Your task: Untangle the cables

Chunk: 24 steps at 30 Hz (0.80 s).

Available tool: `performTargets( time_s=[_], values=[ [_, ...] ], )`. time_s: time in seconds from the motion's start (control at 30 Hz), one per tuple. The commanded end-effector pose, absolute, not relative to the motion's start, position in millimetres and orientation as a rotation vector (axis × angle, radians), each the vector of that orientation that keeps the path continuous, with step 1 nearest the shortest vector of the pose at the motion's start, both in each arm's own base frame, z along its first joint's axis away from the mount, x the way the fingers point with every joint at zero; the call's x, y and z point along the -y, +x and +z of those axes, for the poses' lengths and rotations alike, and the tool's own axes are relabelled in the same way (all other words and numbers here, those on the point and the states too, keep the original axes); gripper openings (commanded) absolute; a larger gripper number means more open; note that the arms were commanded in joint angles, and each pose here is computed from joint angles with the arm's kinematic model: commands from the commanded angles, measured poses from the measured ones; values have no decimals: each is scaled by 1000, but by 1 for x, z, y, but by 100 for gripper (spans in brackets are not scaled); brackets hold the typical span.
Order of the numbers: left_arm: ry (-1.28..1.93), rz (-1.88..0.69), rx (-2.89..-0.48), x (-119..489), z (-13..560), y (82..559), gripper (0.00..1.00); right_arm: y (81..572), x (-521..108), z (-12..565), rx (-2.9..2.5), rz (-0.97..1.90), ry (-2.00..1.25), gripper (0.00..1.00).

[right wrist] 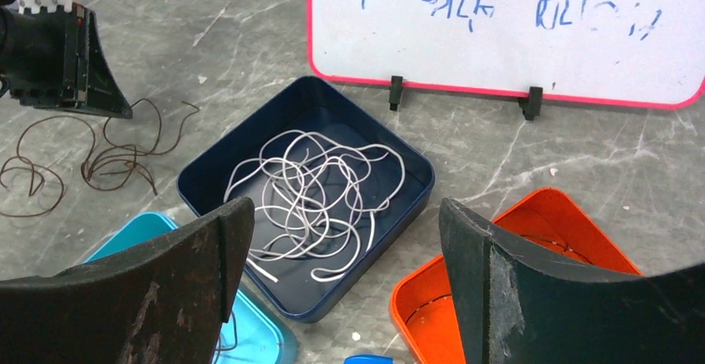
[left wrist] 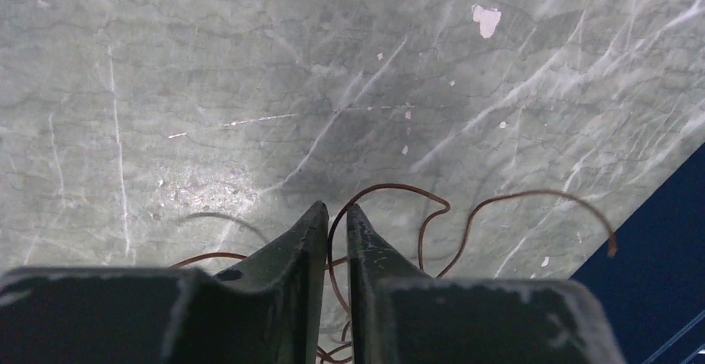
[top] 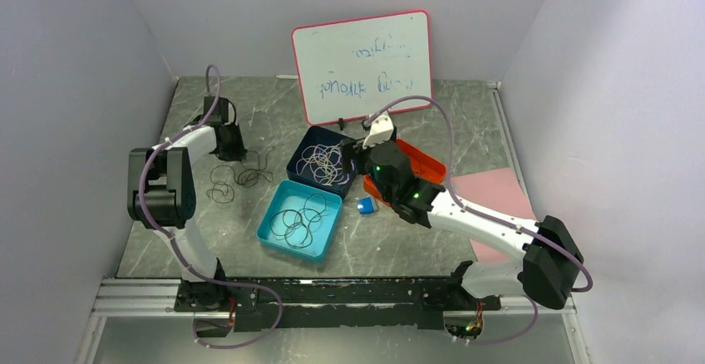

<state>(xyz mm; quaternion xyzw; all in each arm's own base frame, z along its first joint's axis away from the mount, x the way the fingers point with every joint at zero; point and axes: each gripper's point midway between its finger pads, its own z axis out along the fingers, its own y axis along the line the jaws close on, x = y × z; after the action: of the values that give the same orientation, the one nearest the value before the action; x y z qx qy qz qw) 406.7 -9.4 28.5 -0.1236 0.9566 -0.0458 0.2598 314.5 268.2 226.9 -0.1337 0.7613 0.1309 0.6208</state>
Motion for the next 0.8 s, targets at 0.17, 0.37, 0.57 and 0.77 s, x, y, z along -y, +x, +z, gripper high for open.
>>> performTargets(
  time_s=[0.17, 0.37, 0.57, 0.77],
  values=[
    [-315, -136, -2432, 6, 95, 420, 7, 321, -255, 246, -1707, 318, -262, 85],
    [-244, -157, -2273, 8, 163, 410, 7, 321, -259, 246, -1710, 352, -255, 85],
    [-183, -150, -2104, 8, 238, 394, 7, 321, -266, 245, -1718, 387, -263, 85],
    [-204, -86, -1883, -5, 330, 365, 7, 309, -293, 266, -1605, 553, -376, 86]
  ],
)
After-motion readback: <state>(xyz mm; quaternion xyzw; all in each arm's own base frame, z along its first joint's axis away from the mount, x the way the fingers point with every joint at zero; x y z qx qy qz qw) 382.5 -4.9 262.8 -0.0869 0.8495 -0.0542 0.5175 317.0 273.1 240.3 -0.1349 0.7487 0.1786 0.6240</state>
